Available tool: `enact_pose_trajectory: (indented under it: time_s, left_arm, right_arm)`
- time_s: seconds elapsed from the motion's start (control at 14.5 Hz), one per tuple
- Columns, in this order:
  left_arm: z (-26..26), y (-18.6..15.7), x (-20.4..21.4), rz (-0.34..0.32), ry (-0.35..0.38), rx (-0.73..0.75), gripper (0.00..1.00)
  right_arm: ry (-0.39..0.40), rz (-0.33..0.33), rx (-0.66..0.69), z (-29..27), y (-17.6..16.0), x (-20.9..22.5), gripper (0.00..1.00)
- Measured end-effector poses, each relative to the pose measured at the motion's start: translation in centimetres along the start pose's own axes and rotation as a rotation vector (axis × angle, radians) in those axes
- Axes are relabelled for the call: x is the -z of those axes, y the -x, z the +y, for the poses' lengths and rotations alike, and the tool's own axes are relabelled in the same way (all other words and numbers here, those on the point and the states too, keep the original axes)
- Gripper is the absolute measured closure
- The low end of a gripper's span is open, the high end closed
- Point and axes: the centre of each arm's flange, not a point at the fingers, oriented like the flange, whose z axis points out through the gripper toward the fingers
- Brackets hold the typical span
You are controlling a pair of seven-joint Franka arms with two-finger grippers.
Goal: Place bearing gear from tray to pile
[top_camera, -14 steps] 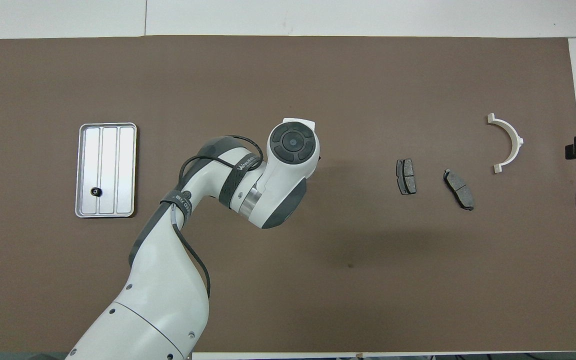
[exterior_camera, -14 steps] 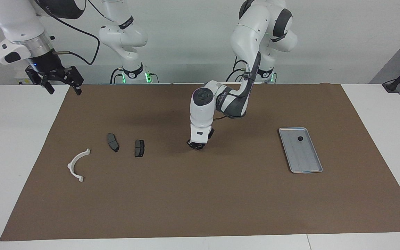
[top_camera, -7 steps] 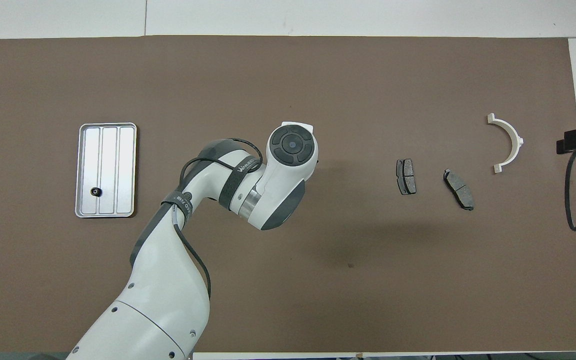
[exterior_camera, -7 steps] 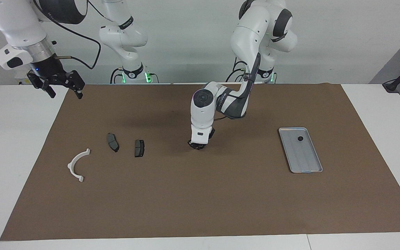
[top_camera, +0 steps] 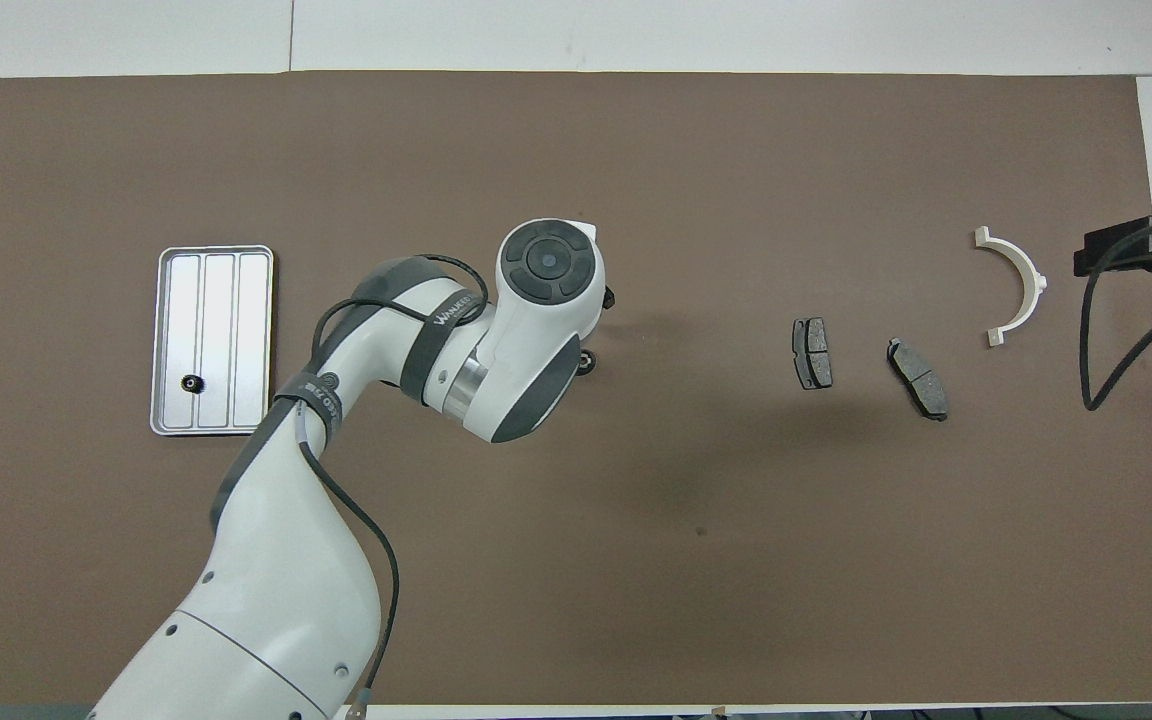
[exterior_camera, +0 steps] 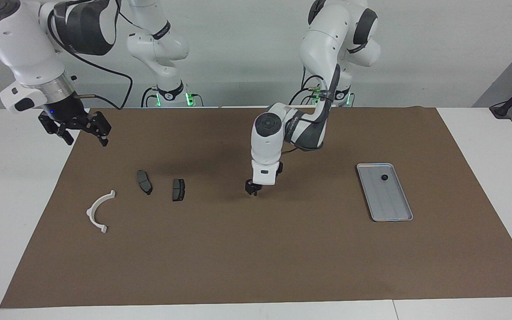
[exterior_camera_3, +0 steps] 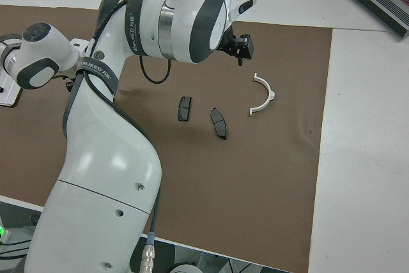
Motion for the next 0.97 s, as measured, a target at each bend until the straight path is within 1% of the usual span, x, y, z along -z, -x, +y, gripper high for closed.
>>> enact_pose_trajectory:
  time_s: [0.14, 0.28, 0.48, 0.62, 0.76, 0.97]
  left_arm:
    - [-2.0, -2.6, 2.3, -0.012, -0.027, -0.042, 0.0]
    - [-4.5, -6.0, 3.5, -0.021, -0.035, -0.083, 0.0]
    - [-10.4, -10.7, 4.3, -0.044, -0.05, -0.162, 0.0]
    - [-15.4, -13.8, 5.0, -0.063, -0.052, -0.231, 0.0]
    - [-20.0, -16.6, 5.3, -0.081, -0.049, -0.307, 0.0]
    - [-25.1, -20.4, 4.6, -0.107, -0.042, -0.438, 0.0]
  right_arm:
    - [0.0, -0.018, 0.006, -0.3, -0.6, -1.3, 0.0]
    - [-0.001, -0.031, 0.026, -1.6, -1.4, -2.6, 0.0]
    - [-0.001, -0.036, 0.019, -5.0, -3.4, -5.5, 0.0]
    - [-0.001, -0.034, 0.014, -8.8, -4.6, -8.2, 0.0]
    - [-0.001, -0.034, 0.006, -13.8, -5.3, -10.3, 0.0]
    - [-0.004, -0.029, -0.022, -21.7, -4.7, -11.9, 0.0]
